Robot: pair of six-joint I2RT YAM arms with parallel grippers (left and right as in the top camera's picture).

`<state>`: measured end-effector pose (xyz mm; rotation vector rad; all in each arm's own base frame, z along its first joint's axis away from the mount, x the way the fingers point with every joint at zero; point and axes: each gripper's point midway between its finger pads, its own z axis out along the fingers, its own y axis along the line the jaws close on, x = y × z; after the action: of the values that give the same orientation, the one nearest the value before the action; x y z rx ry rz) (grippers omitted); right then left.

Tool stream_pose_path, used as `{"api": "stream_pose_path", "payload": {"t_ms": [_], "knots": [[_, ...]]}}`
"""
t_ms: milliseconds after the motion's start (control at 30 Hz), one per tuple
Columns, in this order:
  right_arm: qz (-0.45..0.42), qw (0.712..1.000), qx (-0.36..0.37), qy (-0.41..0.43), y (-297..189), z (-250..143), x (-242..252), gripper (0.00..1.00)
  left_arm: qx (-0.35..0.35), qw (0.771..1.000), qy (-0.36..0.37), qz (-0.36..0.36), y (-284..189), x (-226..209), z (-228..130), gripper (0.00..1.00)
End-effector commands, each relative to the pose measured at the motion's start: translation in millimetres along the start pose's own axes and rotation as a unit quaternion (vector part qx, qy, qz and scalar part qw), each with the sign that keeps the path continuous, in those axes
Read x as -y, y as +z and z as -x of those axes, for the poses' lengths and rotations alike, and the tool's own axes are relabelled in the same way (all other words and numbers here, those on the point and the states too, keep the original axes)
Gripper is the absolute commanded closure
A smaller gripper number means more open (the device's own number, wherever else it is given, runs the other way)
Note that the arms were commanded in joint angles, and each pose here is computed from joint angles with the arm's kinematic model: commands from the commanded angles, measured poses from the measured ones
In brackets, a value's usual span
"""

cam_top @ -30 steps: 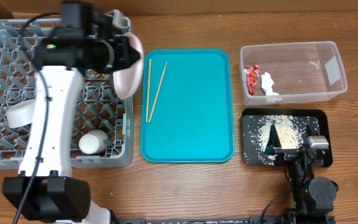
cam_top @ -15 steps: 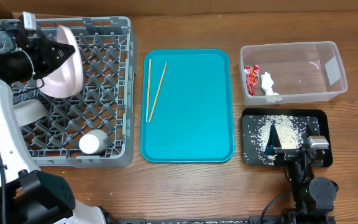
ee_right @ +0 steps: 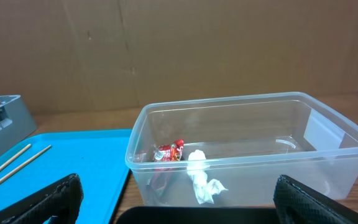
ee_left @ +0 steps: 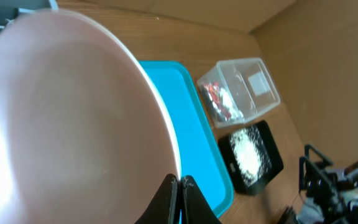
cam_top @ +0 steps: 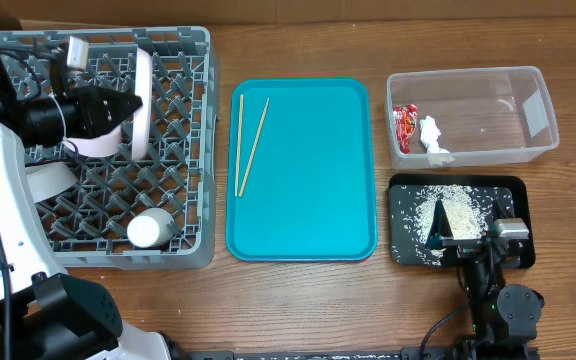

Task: Sort waste into correct bins and load items into the dishwasher
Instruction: 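Set the white plate into the rack and release it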

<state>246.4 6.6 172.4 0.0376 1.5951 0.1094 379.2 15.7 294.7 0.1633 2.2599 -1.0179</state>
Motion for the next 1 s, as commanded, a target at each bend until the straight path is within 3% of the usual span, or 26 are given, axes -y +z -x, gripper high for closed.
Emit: {"api": "stream_pose_path", "payload": {"t_ms": [0,833,933,967], "knots": [[-0.001,1.000,0.003,-0.002,0.0,-1.4,0.8,0.00,0.000,0.997,0.071,-0.016,2.1,6.3,0.8,0.96],[-0.001,1.000,0.003,-0.002,0.0,-1.4,0.8,0.00,-0.005,1.000,-0.020,-0.005,15.3,-55.6,-1.1,0.94],[-0.001,1.000,0.003,-0.002,0.0,-1.4,0.9,0.00,0.002,0.999,-0.046,0.001,9.9,-60.5,-0.1,0.77],[-0.001,1.000,0.003,-0.002,0.0,-1.4,0.9,0.00,0.005,0.998,-0.059,0.003,7.8,-62.5,0.5,0.53]]}}
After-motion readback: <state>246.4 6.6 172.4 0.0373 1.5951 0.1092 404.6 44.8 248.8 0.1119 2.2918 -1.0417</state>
